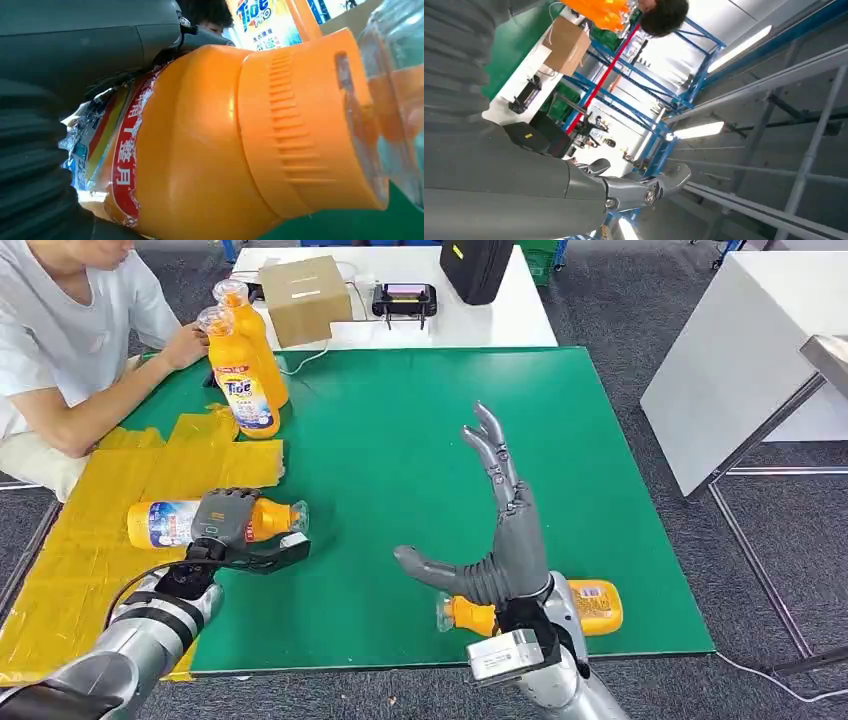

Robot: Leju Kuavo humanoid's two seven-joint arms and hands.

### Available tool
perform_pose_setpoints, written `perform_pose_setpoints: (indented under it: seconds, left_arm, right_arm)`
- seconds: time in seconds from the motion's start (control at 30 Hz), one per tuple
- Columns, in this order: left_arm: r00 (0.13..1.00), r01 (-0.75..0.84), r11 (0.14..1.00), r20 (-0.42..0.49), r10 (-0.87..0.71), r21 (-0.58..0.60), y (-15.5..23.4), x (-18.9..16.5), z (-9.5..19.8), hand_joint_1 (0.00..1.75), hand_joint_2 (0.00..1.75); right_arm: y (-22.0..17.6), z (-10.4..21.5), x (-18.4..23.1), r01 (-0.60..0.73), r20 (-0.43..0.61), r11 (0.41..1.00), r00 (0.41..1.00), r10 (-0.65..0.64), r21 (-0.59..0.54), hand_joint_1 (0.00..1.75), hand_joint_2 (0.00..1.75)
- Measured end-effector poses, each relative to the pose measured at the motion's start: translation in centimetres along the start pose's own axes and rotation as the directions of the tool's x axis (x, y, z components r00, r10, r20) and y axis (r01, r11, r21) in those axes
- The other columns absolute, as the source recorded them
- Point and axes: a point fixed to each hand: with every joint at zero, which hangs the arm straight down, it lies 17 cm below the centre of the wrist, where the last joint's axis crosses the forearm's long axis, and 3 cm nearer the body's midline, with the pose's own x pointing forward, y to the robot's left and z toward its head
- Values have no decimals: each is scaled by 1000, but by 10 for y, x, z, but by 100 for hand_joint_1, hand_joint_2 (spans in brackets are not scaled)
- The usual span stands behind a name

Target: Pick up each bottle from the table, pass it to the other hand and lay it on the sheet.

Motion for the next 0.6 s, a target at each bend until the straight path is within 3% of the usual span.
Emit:
perform_pose_setpoints:
  seconds: [0.3,0.33,0.37,0.6]
  left_arm:
    - [1000,5,1000,-3,-5,-15,-4,-3,0,175,175]
    - [1000,6,1000,-3,-6,-15,-4,-3,0,101,175]
    - [1000,5,1000,-4,-6,-15,-4,-3,0,0,175]
    - [997,-76,997,-9,76,-28,-8,-3,1,0,175]
  right_arm:
    - [3,0,2,0,8,1000,1000,0,12,0,175]
    - [3,0,2,0,9,1000,1000,0,13,0,175]
    - [3,0,2,-1,8,1000,1000,0,13,0,175]
    - [8,2,-4,-30,-7,999,1000,30,42,0,175]
